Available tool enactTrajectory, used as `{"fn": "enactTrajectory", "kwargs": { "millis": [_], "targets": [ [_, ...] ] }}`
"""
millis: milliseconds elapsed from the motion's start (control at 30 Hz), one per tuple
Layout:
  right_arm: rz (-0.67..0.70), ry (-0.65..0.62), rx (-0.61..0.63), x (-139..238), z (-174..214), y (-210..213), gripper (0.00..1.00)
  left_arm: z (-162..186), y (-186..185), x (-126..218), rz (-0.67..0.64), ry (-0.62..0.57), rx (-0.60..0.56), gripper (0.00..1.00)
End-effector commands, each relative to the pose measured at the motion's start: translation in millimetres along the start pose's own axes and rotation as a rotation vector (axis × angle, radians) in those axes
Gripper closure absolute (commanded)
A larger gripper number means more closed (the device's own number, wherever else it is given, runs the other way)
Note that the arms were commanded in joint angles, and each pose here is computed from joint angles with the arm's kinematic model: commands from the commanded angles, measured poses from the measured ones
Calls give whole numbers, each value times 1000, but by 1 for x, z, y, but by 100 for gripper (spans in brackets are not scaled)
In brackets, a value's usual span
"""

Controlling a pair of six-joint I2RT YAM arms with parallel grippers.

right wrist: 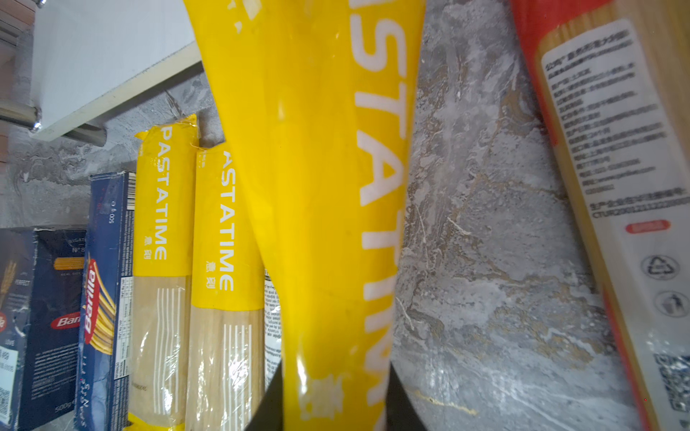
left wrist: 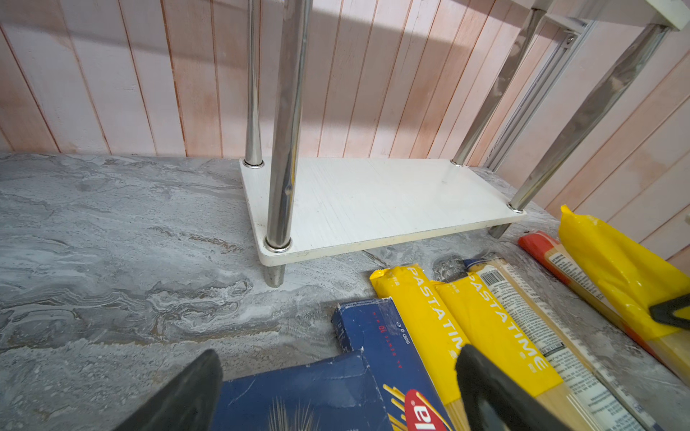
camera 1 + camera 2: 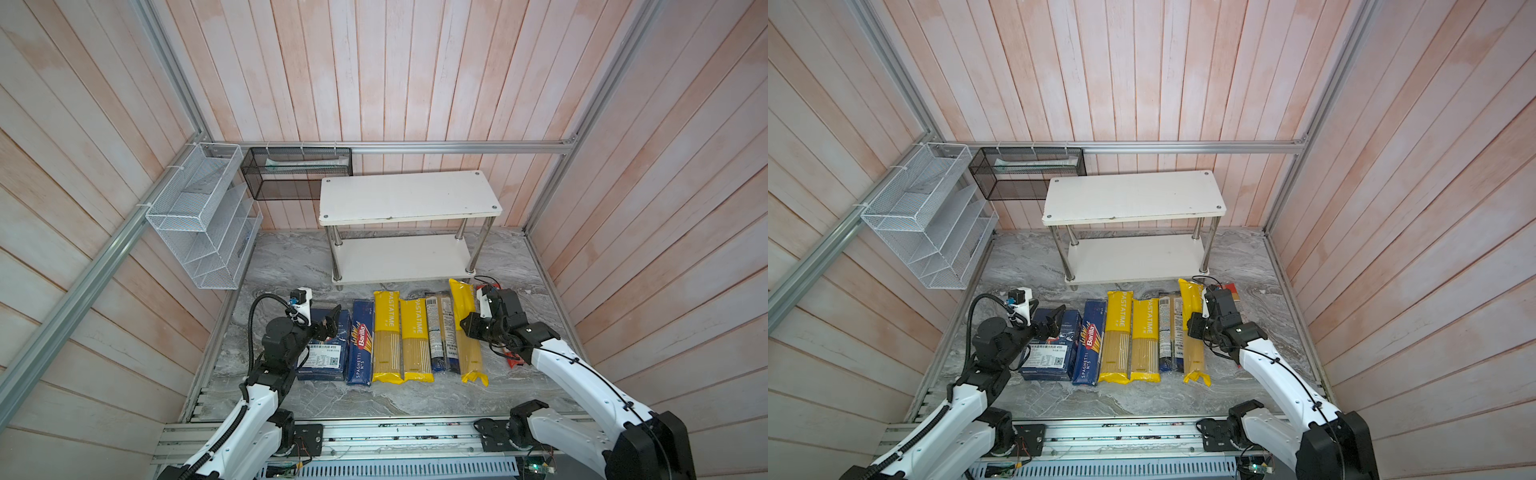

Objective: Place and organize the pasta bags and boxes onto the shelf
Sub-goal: 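Lift the yellow bag upright with the right gripper toward the shelf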

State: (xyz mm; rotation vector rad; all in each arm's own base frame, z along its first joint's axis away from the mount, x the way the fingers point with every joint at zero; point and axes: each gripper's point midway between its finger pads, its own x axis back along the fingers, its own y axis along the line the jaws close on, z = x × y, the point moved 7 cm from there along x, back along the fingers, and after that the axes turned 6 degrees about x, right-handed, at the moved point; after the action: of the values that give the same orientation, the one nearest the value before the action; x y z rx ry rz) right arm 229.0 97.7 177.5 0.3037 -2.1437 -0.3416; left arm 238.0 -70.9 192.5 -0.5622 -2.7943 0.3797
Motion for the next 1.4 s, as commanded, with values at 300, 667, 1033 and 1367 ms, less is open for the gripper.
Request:
{"fn": "enactTrajectory", "kwargs": {
  "millis": [300, 667, 1033, 1367],
  "targets": [
    [-136, -241, 82, 68, -69, 45, 94, -1, -3, -3, 35, 8, -20, 0],
    [-123, -266, 134, 94, -87, 55, 95, -1, -3, -4, 31, 11, -19, 0],
    [-144, -320, 186, 135, -103, 67, 97, 0, -2, -3, 22, 7, -18, 0],
    [-138, -401, 223, 165, -131, 76, 97, -2, -1, -4, 13, 7, -14, 0]
  ]
}}
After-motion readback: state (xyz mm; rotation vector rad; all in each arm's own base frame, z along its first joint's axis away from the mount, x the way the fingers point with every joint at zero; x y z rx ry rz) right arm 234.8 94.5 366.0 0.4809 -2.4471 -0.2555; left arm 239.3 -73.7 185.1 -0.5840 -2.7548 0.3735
